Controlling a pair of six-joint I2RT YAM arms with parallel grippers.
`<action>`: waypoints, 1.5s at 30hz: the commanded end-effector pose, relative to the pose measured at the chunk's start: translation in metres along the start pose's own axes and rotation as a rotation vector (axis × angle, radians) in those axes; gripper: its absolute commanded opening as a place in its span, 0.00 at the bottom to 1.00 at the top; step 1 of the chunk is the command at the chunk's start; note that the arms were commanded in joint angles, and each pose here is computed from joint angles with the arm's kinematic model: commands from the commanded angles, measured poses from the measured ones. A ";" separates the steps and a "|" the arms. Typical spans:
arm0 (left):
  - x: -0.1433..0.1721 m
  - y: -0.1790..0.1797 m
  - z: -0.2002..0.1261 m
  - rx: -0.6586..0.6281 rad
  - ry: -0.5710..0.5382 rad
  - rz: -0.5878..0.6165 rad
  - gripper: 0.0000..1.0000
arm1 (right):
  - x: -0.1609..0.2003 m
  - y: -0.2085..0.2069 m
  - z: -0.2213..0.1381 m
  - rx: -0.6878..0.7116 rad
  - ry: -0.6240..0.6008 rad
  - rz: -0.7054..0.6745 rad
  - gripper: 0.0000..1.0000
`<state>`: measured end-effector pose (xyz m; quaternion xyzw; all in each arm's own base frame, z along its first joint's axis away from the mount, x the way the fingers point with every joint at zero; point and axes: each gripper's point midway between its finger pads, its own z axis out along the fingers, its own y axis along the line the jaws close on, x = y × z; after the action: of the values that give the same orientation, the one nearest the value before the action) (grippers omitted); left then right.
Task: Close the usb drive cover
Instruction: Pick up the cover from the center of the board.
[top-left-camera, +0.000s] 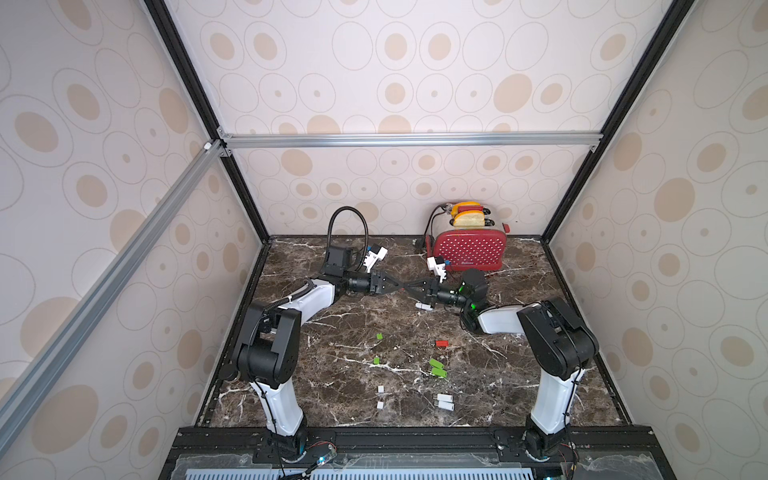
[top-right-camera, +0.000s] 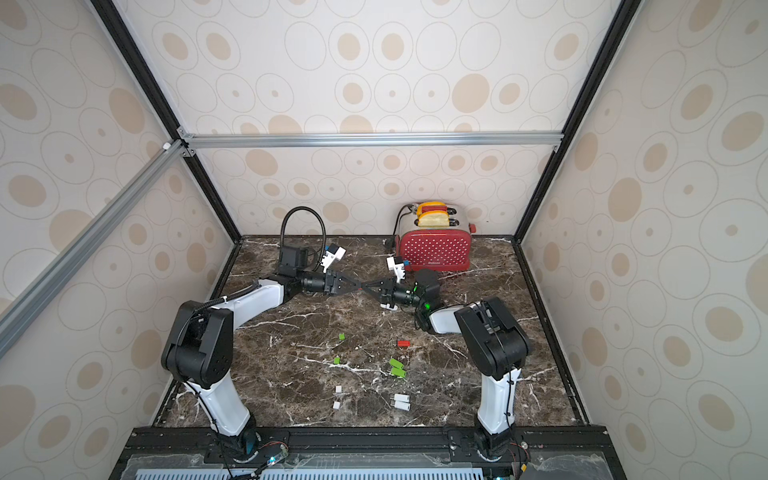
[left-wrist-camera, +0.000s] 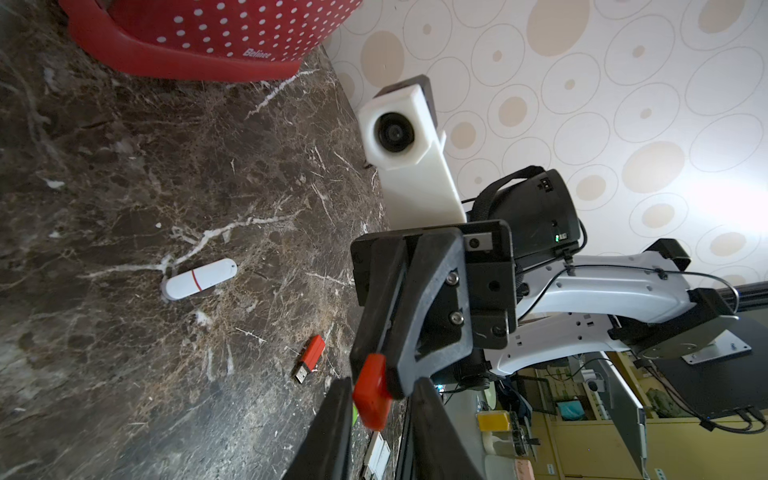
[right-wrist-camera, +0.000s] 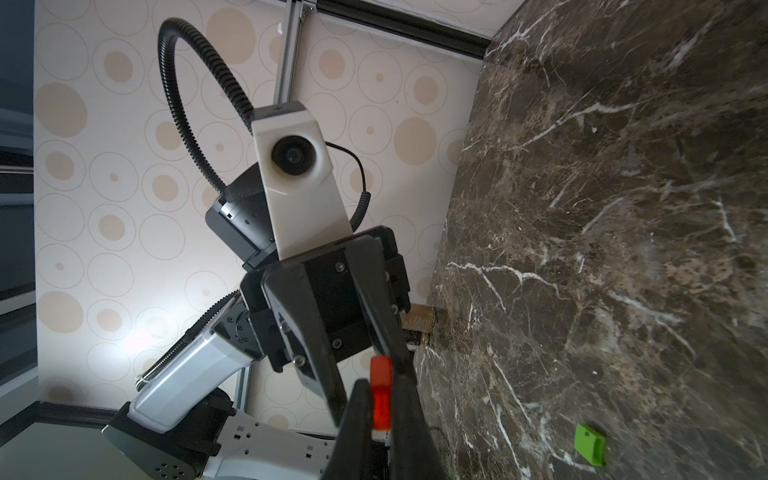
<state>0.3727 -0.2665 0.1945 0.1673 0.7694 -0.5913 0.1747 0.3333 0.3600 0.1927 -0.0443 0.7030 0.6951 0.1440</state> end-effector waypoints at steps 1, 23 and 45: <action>-0.012 -0.014 -0.001 0.029 -0.011 0.039 0.22 | 0.000 0.001 0.004 -0.016 0.006 -0.018 0.03; -0.008 -0.018 0.000 0.034 -0.001 0.043 0.05 | -0.001 0.000 0.004 -0.015 0.001 -0.021 0.04; -0.001 -0.021 0.008 0.045 0.028 0.041 0.02 | 0.001 0.003 0.007 -0.024 0.007 -0.029 0.10</action>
<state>0.3721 -0.2679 0.1926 0.1592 0.7737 -0.5897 0.1682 0.3337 0.3603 0.1931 -0.0520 0.6990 0.6971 0.1509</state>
